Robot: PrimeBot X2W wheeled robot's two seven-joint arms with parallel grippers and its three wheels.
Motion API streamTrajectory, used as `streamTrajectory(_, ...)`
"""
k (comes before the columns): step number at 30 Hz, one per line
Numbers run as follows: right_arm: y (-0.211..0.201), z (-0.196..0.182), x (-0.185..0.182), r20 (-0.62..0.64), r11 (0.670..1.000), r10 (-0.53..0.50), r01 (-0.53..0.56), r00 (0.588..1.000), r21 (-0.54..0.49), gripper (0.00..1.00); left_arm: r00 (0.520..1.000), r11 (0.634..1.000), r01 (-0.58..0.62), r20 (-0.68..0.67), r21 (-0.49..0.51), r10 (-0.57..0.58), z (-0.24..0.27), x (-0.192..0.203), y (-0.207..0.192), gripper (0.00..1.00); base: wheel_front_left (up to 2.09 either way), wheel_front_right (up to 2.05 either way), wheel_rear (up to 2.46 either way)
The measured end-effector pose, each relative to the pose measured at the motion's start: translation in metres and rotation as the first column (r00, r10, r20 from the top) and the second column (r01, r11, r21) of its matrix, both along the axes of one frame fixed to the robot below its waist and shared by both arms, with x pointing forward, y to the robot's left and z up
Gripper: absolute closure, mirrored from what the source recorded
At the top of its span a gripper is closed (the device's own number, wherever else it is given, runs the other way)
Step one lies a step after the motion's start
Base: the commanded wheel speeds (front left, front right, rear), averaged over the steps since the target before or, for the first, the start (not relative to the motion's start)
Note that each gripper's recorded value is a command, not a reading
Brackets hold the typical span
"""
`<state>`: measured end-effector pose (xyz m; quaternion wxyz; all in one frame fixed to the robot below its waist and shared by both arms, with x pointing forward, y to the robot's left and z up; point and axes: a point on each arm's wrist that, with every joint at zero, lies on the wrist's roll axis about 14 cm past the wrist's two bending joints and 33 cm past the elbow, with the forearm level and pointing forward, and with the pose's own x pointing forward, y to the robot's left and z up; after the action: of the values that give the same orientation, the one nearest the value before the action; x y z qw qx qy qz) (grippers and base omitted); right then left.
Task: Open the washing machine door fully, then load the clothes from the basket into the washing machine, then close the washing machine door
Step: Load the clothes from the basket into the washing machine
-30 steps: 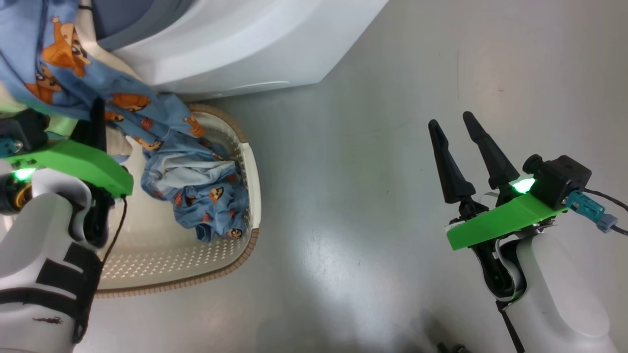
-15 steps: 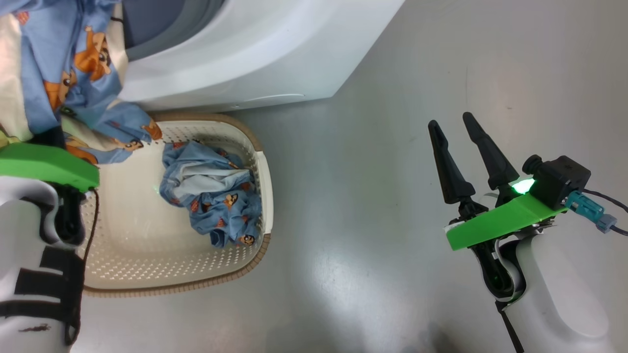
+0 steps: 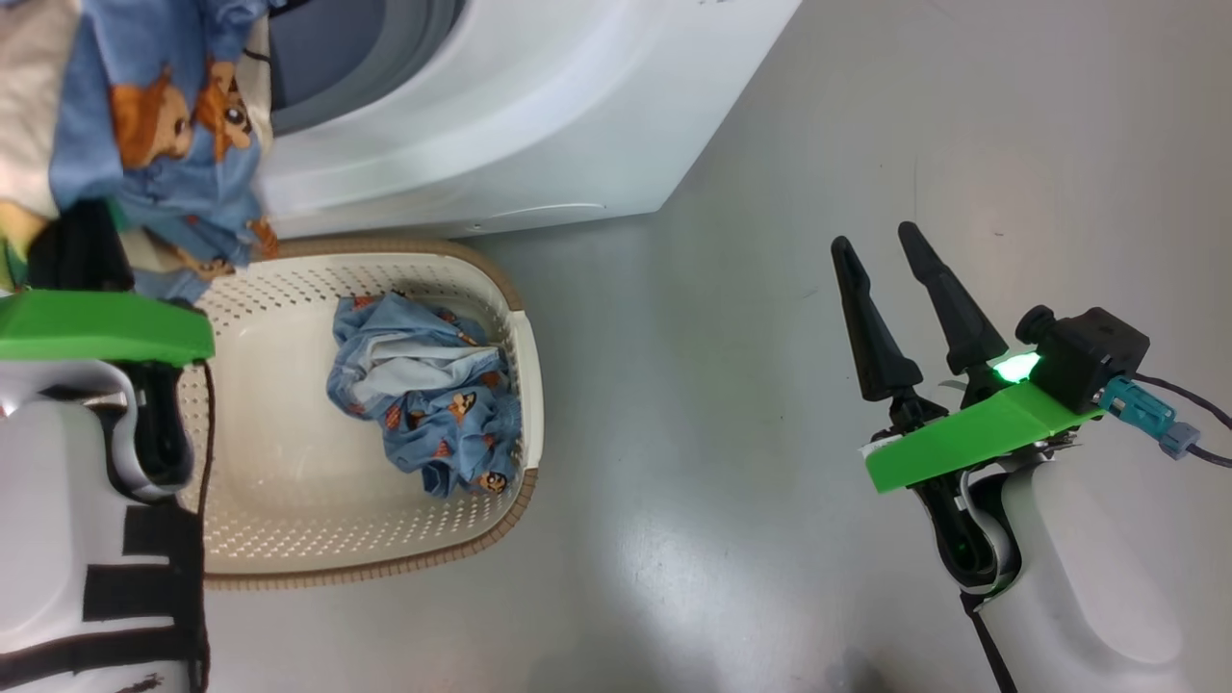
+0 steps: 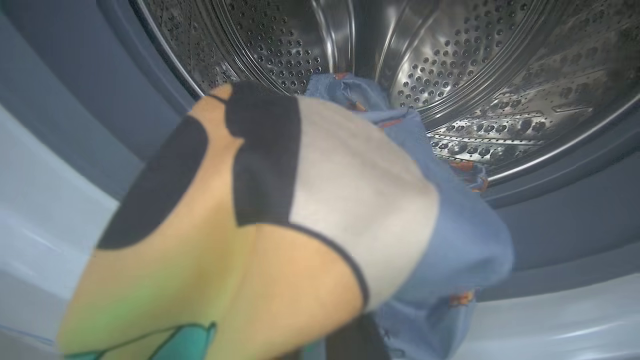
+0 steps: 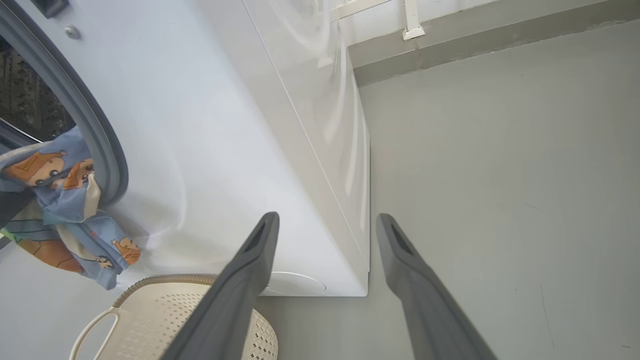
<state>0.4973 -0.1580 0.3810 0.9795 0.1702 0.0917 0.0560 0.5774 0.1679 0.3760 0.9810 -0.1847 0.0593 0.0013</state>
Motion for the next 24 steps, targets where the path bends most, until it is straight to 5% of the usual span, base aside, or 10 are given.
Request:
streamTrajectory(16,-0.002,0.002,-0.003,-0.002,0.999,-0.030,0.030,1.000,0.024,0.00,0.970,0.989,0.136,0.196,0.050,-0.143,0.064,0.039,-0.046,1.00,0.00,0.00,0.00)
streamTrajectory(24,-0.004,0.003,-0.004,-0.001,0.998,-0.046,0.046,0.999,0.030,0.00,0.968,0.977,0.201,0.136,0.068,-0.209,0.057,0.069,-0.058,1.00,0.00,0.00,0.00)
